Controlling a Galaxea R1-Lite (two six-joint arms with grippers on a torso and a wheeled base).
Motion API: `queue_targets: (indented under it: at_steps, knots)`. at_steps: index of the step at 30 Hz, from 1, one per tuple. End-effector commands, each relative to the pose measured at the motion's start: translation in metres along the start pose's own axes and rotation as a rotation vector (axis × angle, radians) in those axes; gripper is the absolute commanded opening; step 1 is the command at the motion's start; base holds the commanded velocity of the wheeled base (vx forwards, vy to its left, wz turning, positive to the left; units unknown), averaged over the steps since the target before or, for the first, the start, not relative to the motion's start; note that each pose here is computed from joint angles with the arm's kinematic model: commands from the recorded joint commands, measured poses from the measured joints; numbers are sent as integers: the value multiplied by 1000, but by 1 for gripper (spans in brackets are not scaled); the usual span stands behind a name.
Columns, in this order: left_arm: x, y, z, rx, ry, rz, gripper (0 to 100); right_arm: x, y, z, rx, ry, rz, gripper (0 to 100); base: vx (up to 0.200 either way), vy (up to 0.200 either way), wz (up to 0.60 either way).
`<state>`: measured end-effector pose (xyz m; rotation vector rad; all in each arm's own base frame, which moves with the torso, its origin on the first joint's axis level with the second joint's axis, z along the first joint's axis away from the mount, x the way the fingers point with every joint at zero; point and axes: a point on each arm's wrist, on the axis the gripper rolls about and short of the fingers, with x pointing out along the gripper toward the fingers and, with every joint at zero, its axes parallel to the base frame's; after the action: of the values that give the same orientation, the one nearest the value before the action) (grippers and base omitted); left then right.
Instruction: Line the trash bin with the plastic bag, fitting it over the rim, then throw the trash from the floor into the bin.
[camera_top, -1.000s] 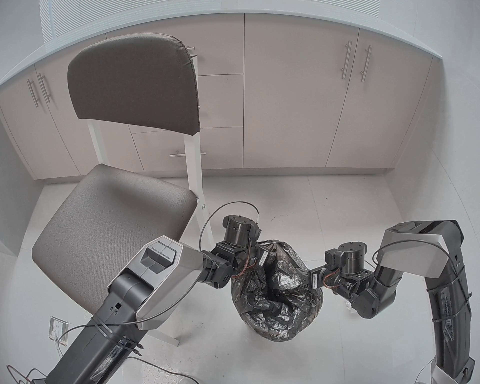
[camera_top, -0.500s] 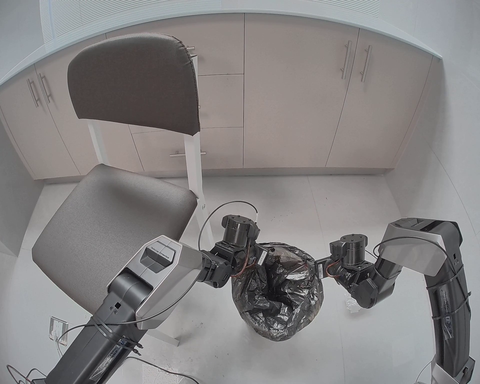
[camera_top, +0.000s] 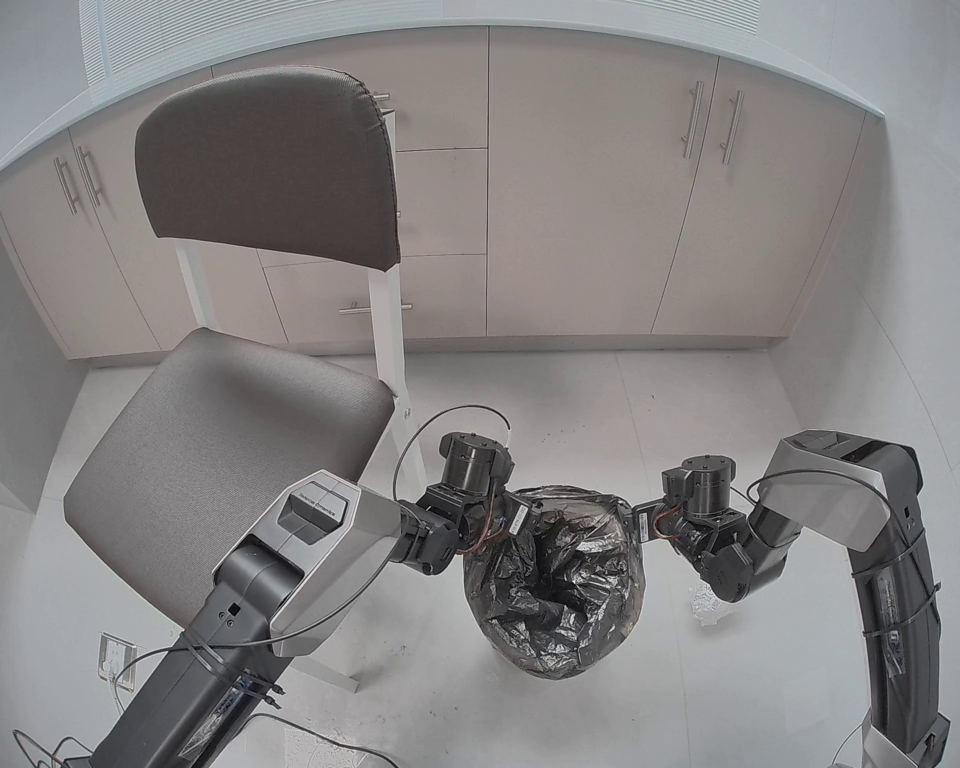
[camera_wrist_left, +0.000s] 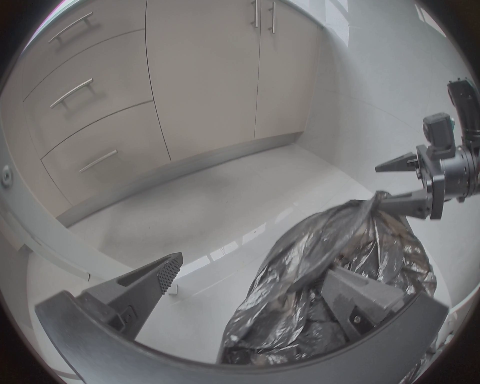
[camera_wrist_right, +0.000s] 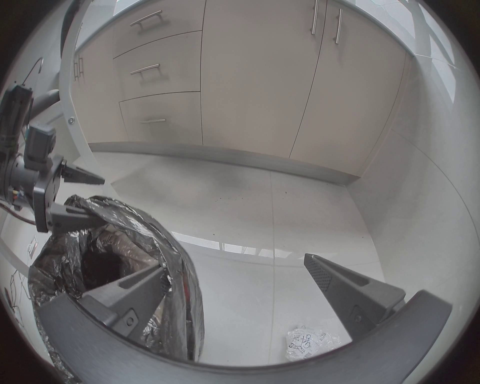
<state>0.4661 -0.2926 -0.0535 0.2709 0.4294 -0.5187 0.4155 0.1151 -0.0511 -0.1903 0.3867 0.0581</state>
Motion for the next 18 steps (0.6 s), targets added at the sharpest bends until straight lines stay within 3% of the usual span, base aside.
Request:
queue_targets:
  at_steps: [1, 12, 18]
  knots:
    - [5, 7, -19, -4, 85, 6, 100, 7, 2, -4, -1, 4, 8, 100, 0, 0, 0]
    - [13, 4, -114, 8, 518, -29, 100, 11, 9, -1, -29, 47, 59, 100, 0, 0, 0]
    - [11, -2, -143, -59, 652, -13, 100, 10, 14, 0, -33, 44, 68, 100, 0, 0, 0]
